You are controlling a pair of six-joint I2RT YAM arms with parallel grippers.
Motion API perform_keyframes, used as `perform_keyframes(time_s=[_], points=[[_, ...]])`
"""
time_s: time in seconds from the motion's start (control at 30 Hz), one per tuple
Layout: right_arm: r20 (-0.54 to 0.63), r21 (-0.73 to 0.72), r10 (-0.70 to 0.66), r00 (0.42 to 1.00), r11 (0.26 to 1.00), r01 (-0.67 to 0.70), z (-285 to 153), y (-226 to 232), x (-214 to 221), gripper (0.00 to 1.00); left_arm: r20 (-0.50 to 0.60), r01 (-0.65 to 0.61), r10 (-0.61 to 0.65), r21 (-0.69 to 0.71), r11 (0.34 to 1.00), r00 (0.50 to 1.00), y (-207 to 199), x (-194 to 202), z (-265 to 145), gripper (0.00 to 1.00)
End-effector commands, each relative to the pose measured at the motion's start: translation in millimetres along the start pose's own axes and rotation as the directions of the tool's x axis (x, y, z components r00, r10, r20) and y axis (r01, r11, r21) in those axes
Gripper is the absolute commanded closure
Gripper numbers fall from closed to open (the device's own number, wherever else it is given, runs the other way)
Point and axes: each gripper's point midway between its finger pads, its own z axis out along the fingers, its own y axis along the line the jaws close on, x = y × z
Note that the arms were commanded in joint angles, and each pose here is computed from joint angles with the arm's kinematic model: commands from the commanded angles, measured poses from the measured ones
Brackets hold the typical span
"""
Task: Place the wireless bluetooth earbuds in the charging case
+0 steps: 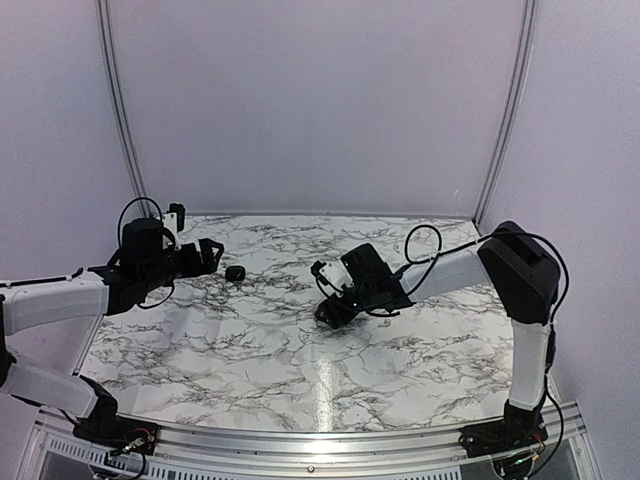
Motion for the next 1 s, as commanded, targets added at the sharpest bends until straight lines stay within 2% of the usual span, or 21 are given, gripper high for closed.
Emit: perform_keyframes(time_s=[0.0, 0.23, 0.5, 0.73, 0.97], points=[[-0.086, 0.031, -0.015, 0.996, 0.999, 0.018, 4.5, -6.7, 27.2, 0.33, 0.093, -0.032, 0.024, 0.081, 0.996, 0.995, -16.3, -20.8, -11.6, 0.01], [-0.084, 0.042, -0.071, 0.994, 0.996, 0.074, 3.4, -8.9, 24.0, 0.45, 0.112, -0.047, 0.036, 0.095, 0.994, 0.993, -18.7, -23.7, -18.3, 0.01], [0.026, -0.003, -0.184, 0.983, 0.983, 0.184, -30.3, 20.7, -4.5, 0.52, 0.056, -0.021, 0.009, 0.216, 0.976, 0.998, -37.2, -10.7, -23.8, 0.01], [0.165, 0.021, -0.326, 0.931, 0.945, 0.327, -73.7, 60.5, -40.8, 0.53, -0.082, 0.059, -0.03, 0.381, 0.923, 0.996, -61.2, 21.6, -33.2, 0.01], [0.296, 0.127, -0.456, 0.839, 0.89, 0.438, -132.0, 93.7, -75.5, 0.53, -0.194, 0.091, 0.019, 0.543, 0.835, 0.981, -104.9, 51.7, -49.7, 0.01]])
